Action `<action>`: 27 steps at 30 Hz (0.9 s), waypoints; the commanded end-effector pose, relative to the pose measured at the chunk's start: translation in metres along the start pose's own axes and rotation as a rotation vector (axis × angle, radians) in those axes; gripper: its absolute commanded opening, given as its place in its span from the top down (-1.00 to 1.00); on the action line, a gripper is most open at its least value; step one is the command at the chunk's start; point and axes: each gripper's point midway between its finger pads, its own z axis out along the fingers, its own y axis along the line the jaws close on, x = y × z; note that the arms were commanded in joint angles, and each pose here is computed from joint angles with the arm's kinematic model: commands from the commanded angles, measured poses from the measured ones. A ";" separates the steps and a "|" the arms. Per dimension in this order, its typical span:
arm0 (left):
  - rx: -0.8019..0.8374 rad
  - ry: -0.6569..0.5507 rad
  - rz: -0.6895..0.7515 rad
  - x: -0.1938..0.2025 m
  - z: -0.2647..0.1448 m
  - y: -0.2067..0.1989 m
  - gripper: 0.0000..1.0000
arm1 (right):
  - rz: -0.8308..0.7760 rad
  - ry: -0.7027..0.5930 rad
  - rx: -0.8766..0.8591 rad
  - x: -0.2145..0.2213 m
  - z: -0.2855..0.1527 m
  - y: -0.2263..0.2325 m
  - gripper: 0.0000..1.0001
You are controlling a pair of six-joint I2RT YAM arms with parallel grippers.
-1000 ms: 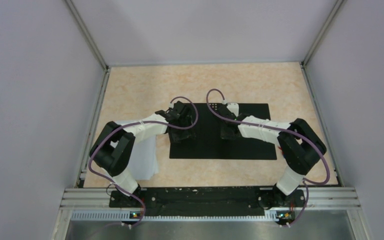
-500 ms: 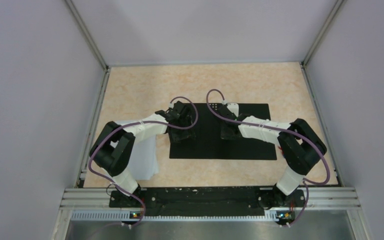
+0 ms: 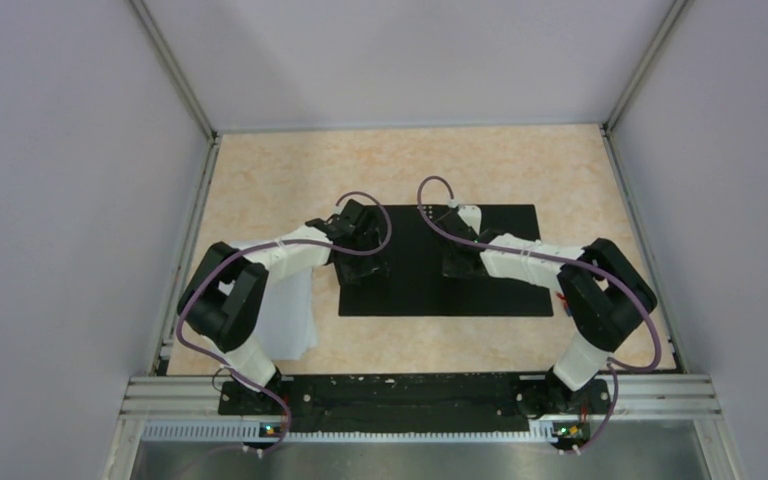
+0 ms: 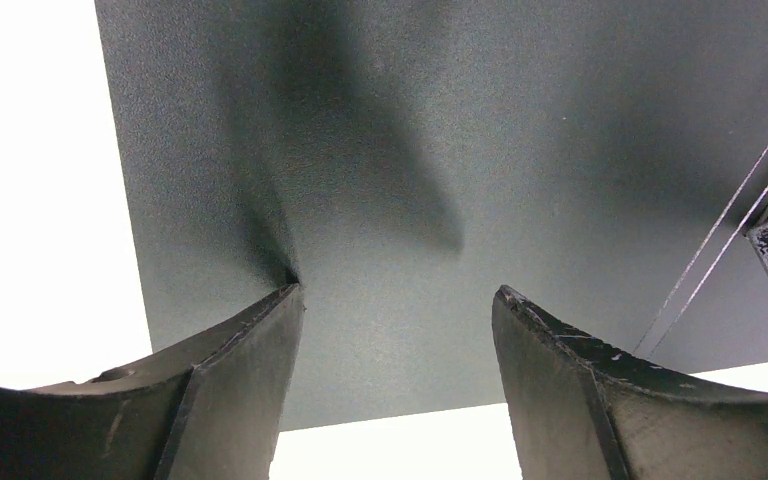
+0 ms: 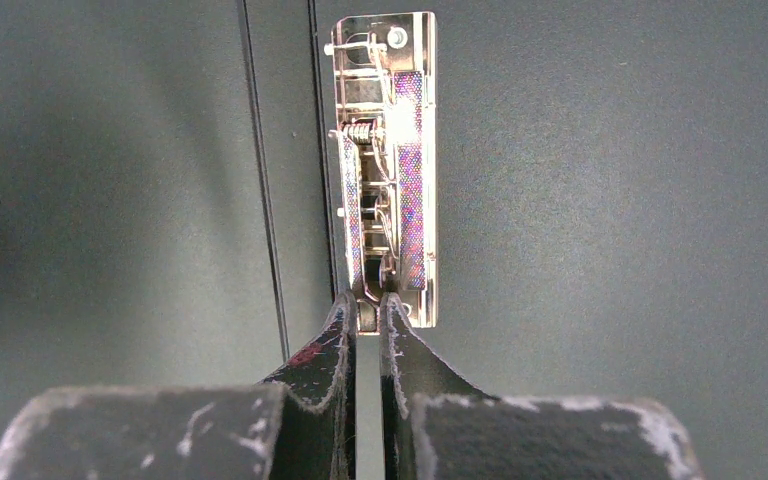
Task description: Put the files into the folder
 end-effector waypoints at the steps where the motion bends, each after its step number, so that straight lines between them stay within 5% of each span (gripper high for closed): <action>1: -0.209 0.058 -0.003 0.019 0.017 0.064 -0.51 | -0.042 0.143 0.230 0.057 0.025 -0.062 1.00; 13: -0.214 0.064 -0.022 0.020 0.017 0.074 -0.51 | 0.072 0.026 -0.098 0.019 -0.012 -0.019 1.00; 21: -0.182 0.063 -0.007 0.019 0.013 0.067 -0.51 | 0.124 0.019 -0.235 -0.004 -0.023 0.007 0.28; 27: -0.170 0.067 -0.005 0.022 0.013 0.067 -0.51 | 0.191 -0.001 -0.213 -0.017 -0.029 0.002 0.42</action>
